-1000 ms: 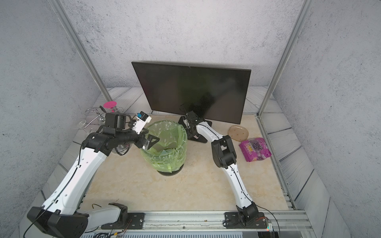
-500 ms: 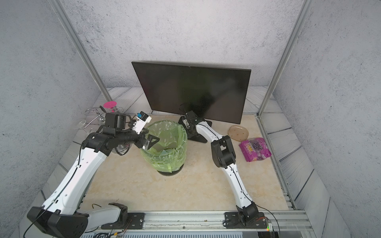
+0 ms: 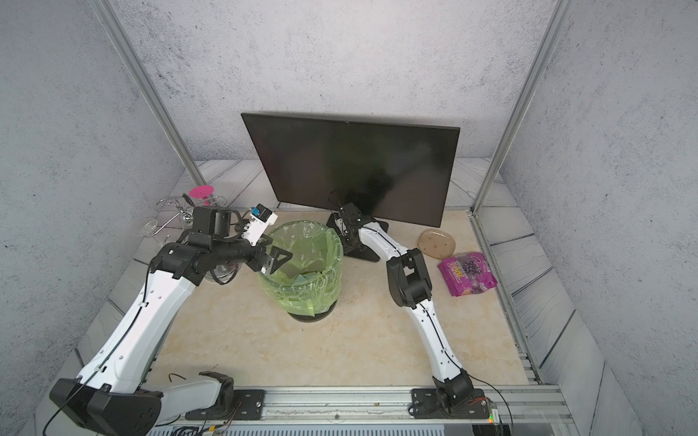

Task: Remove the sticky note from the monitor
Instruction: Pick up the sticky note from the monitor.

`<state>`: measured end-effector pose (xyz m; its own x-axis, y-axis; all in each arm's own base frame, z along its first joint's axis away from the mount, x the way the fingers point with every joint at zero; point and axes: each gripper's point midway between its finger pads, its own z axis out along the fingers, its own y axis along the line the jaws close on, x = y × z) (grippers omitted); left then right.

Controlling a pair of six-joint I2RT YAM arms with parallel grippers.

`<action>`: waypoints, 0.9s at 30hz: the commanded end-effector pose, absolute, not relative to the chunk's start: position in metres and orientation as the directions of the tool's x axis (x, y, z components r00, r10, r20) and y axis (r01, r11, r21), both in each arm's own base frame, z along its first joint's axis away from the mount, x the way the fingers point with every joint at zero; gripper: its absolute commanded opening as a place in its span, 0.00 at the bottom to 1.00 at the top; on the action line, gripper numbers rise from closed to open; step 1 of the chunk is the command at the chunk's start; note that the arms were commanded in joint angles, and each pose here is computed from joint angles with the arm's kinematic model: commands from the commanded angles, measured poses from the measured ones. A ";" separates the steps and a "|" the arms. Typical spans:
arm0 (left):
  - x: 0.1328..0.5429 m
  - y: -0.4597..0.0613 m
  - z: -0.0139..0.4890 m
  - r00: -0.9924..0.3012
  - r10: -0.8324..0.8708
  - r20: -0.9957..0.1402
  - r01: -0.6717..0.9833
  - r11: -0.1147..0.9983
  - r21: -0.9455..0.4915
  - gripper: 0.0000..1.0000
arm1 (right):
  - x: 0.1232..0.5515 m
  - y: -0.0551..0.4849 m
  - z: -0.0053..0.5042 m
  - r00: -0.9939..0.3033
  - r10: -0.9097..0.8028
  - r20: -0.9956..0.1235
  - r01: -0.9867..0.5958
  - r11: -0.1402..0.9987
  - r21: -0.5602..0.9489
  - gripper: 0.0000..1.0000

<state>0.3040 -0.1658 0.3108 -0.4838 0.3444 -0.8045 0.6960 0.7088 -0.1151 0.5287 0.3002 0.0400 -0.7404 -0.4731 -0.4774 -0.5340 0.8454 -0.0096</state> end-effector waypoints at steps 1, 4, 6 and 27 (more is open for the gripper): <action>0.305 -0.166 0.305 -0.490 0.353 -0.797 0.702 0.702 -0.121 0.95 | 0.539 0.252 0.011 -0.830 -0.384 -0.405 -0.414 0.910 -0.014 0.06; 0.305 -0.166 0.305 -0.489 0.353 -0.798 0.703 0.701 -0.121 0.95 | 0.538 0.255 0.022 -0.825 -0.378 -0.419 -0.418 0.908 0.003 0.01; 0.305 -0.166 0.306 -0.489 0.353 -0.798 0.703 0.701 -0.120 0.94 | 0.539 0.256 0.030 -0.820 -0.375 -0.433 -0.419 0.908 0.008 0.00; 0.304 -0.163 0.311 -0.476 0.349 -0.807 0.698 0.708 -0.106 0.94 | 0.510 0.270 0.100 -0.768 -0.357 -0.531 -0.474 0.875 0.097 0.00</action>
